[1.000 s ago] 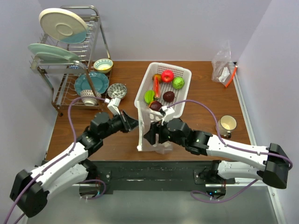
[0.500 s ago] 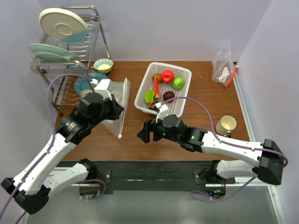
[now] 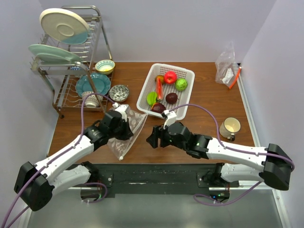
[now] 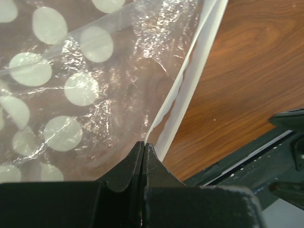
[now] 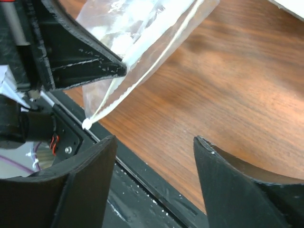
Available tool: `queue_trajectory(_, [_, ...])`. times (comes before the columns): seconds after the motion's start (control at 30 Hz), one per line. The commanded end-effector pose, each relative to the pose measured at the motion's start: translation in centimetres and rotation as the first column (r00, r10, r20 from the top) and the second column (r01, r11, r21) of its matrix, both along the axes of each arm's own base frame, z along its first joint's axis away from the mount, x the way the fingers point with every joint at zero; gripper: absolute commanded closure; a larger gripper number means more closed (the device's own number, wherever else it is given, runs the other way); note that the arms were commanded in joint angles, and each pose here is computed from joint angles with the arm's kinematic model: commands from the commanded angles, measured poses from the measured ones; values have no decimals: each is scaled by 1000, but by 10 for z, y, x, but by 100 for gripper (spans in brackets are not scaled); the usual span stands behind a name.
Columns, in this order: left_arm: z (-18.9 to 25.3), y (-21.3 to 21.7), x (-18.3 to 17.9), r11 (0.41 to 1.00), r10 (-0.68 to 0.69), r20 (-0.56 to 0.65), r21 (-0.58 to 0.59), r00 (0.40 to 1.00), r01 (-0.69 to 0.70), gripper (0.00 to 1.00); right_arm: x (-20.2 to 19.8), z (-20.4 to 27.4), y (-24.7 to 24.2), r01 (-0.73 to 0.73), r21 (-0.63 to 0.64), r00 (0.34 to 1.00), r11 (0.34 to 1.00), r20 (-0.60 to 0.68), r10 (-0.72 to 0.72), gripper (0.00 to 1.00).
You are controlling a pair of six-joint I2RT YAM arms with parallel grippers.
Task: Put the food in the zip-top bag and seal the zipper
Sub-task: Open the zipper of the food storage bag at the center of the board.
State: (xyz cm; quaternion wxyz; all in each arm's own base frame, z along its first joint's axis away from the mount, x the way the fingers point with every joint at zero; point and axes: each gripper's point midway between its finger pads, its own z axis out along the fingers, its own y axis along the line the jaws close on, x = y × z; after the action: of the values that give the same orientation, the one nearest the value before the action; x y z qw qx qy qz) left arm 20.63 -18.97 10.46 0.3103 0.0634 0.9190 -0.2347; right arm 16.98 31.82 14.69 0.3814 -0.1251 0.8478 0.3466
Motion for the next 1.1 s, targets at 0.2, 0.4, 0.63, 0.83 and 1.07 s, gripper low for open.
queue_trajectory(0.2, [36,-29,8,978,-26,118,-202,993,50,100,33,-2,36,122,83,993,989,-11,-121,36])
queue_trajectory(0.4, [36,-30,5,976,-38,118,-208,992,62,100,45,3,54,123,108,992,986,16,-126,38])
queue_trajectory(0.63, [33,-30,3,975,-45,115,-212,992,69,100,46,13,59,112,134,993,985,28,-117,39])
queue_trajectory(0.83, [34,-30,2,974,-48,118,-214,992,73,100,53,19,57,136,110,988,985,53,-142,39])
queue_trajectory(1.07, [44,-29,2,973,-43,133,-221,990,72,100,60,0,52,191,45,980,980,43,-193,43])
